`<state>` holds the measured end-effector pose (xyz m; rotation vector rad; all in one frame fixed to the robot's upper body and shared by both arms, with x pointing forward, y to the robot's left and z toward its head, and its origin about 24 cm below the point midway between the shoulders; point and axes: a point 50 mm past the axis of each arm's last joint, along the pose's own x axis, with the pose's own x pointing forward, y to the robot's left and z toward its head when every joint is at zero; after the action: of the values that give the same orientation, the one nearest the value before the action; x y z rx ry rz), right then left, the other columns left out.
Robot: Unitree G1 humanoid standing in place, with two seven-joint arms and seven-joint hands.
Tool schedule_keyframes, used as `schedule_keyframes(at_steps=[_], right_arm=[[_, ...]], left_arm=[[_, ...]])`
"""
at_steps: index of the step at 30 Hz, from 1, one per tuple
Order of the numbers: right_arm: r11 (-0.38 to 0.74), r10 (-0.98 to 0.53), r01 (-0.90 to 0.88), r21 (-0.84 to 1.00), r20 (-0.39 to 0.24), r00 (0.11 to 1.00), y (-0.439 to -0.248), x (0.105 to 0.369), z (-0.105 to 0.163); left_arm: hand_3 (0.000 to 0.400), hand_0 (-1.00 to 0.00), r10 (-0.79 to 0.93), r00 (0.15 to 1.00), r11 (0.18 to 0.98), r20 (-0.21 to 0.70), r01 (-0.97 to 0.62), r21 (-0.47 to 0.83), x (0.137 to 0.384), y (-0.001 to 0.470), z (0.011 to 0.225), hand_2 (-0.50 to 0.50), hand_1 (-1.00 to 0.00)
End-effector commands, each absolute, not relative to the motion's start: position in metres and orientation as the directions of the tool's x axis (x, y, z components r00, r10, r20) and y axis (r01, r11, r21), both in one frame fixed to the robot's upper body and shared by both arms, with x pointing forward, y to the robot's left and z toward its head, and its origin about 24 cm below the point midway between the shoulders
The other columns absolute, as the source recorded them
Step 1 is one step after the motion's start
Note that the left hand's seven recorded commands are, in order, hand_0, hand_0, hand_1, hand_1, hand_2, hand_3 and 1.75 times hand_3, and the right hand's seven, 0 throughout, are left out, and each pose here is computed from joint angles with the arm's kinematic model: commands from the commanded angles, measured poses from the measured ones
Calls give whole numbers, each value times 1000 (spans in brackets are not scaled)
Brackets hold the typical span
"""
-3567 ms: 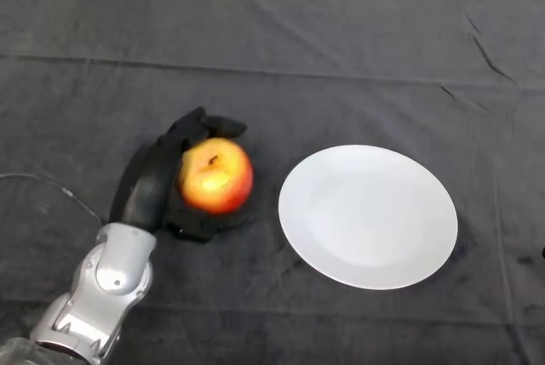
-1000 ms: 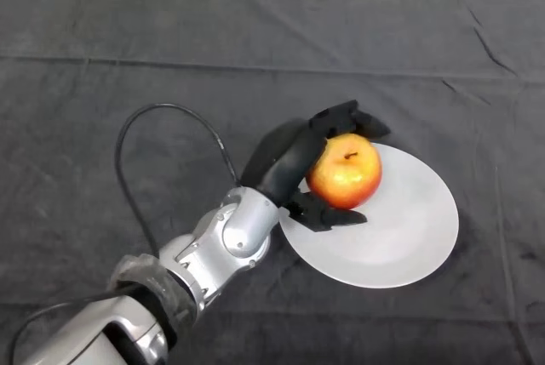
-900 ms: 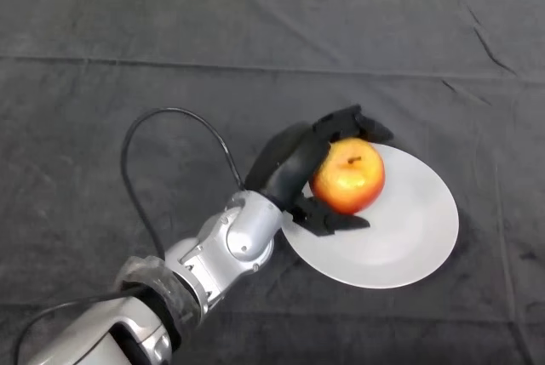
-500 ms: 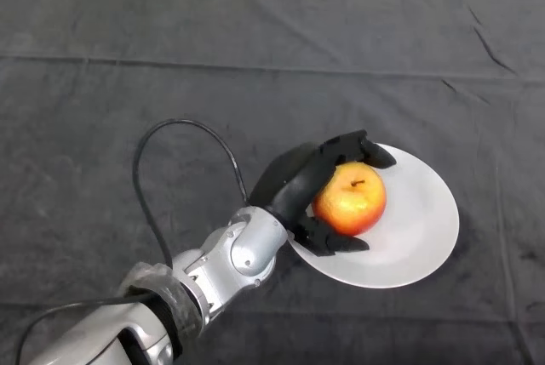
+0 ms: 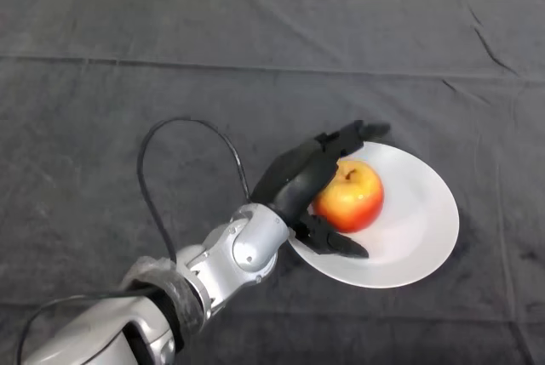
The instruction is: Move the apple to the plate
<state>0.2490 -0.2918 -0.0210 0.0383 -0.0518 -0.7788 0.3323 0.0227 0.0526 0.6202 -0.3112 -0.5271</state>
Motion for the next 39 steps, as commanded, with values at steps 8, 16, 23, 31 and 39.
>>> schedule_keyframes(at_steps=[8,16,23,31,39], right_arm=[[697,-689,717,-25,-301,659,-263,198,-82],[697,-689,717,-25,-301,659,-263,198,-82],[697,-689,717,-25,-301,659,-263,198,-82],[697,-689,717,-25,-301,659,-263,198,-82],[697,-689,717,-25,-301,659,-263,198,-82]], left_arm=[[0,0,-507,844,726,176,307,615,356,37,81,0,0],[0,0,-418,871,795,260,212,569,372,71,105,0,0],[0,0,-315,883,851,347,100,516,379,112,124,0,0],[0,0,-189,876,891,445,-37,452,374,158,142,0,0],[0,0,-53,839,909,542,-184,375,356,205,158,0,0]])
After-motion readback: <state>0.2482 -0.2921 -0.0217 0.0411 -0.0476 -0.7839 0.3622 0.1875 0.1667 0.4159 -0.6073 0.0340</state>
